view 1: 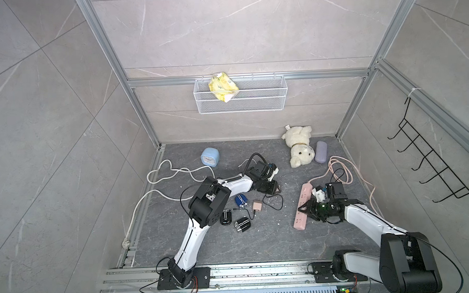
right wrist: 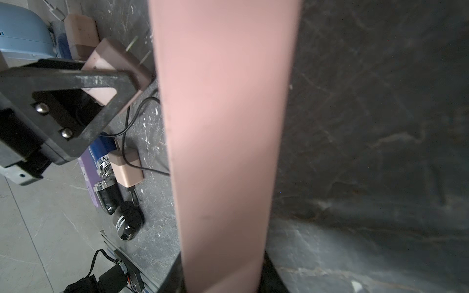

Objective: Unplug the electric shaver
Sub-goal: Place the socket at the center of the board.

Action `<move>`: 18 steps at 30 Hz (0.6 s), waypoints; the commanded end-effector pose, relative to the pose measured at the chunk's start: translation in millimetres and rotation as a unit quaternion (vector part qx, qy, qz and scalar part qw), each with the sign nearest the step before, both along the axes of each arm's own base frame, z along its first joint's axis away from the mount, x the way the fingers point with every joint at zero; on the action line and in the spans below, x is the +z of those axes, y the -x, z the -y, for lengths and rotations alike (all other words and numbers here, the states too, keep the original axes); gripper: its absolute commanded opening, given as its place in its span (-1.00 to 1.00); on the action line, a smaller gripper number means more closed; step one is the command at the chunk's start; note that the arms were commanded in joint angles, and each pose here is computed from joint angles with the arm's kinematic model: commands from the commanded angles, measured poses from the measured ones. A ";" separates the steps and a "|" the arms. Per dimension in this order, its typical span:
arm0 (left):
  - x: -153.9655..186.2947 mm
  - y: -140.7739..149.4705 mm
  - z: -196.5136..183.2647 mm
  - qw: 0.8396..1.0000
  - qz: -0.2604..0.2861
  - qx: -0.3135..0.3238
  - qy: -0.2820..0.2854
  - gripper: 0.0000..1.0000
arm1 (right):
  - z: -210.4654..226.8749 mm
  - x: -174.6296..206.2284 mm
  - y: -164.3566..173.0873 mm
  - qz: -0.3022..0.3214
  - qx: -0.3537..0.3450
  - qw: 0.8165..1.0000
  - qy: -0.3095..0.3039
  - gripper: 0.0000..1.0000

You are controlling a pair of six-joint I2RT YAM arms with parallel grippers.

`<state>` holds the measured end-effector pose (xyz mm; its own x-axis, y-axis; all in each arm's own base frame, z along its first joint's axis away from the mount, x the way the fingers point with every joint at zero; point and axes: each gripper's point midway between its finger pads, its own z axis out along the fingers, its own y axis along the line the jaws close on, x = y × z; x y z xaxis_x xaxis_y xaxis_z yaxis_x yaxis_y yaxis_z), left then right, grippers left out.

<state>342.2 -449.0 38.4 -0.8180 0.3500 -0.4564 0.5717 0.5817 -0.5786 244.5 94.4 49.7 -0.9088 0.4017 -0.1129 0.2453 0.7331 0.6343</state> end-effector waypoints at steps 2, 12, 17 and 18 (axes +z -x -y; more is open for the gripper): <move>6.9 -5.7 13.5 0.999 -0.004 -0.003 0.044 -0.26 | -4.0 6.0 2.0 0.010 0.011 1.000 -0.011 -0.83; -4.3 -11.6 -3.4 1.000 -0.009 0.023 -0.018 0.79 | -2.8 2.6 1.5 0.006 0.009 1.000 -0.008 -0.61; 21.1 -13.3 -6.5 0.999 0.008 0.029 -0.014 0.99 | -1.0 -1.8 2.4 -0.004 0.007 1.000 -0.002 -0.28; 30.1 -13.4 -5.8 0.999 0.014 0.028 -0.008 0.99 | -1.0 -2.7 3.0 -0.007 0.007 1.000 -0.002 -0.25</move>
